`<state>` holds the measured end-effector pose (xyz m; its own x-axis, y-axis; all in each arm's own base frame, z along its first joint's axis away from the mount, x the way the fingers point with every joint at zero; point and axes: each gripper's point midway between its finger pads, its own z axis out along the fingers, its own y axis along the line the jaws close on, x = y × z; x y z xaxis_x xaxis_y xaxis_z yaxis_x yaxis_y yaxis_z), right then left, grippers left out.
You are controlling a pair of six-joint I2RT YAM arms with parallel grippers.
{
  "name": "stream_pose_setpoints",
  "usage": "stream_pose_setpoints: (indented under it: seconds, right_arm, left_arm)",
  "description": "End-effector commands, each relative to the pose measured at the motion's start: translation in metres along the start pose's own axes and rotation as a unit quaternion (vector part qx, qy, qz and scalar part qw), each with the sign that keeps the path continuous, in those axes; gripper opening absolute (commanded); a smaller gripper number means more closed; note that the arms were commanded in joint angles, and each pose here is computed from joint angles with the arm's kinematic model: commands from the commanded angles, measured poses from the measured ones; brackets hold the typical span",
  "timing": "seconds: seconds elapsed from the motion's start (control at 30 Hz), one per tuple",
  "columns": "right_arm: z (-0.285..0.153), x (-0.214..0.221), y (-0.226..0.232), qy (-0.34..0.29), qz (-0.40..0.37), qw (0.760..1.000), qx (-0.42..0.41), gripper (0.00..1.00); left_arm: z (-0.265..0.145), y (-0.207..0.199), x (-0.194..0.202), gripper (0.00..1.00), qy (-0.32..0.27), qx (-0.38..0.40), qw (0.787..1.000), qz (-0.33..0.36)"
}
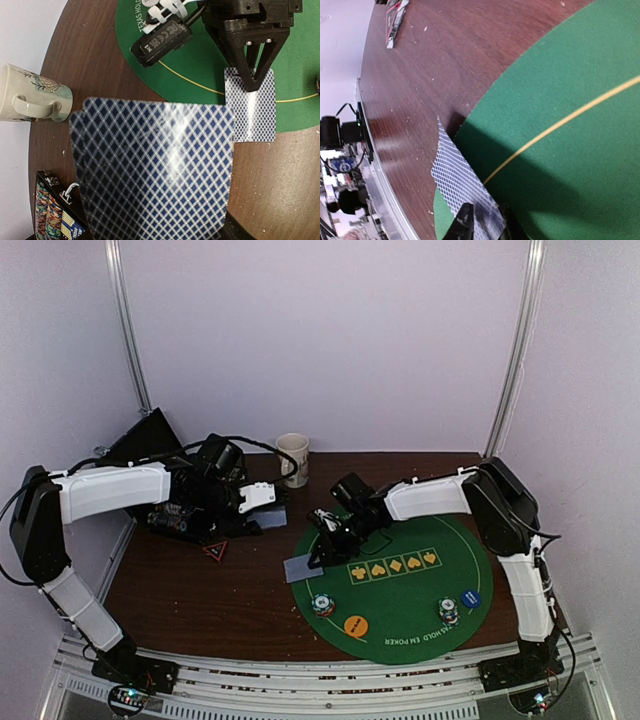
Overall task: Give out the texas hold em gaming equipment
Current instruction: Place the poker card in the small blind area, then pick up the poker card from the face-down deck piles.
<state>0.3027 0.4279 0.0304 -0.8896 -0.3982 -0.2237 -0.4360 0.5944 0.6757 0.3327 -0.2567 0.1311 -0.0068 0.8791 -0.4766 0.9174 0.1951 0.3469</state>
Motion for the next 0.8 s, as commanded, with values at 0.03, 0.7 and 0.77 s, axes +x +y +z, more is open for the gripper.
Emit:
stream_pose_setpoints:
  seconds: [0.03,0.7,0.77]
  right_arm:
    - [-0.025,-0.004,-0.01,-0.003,-0.016,0.998,0.065,0.35]
    - [-0.101,-0.1,0.114,-0.22,-0.121,0.957,-0.147,0.72]
    - [-0.094,-0.099,0.121,-0.217,-0.128,0.955,-0.157,0.72]
  left_arm:
    - [-0.009,0.011,-0.009,0.57,-0.015,-0.018,1.0,-0.001]
    - [-0.023,0.013,-0.023,0.57,-0.045,-0.018,0.999,-0.003]
    - [-0.023,0.013,-0.024,0.57,-0.047,-0.016,0.999,-0.002]
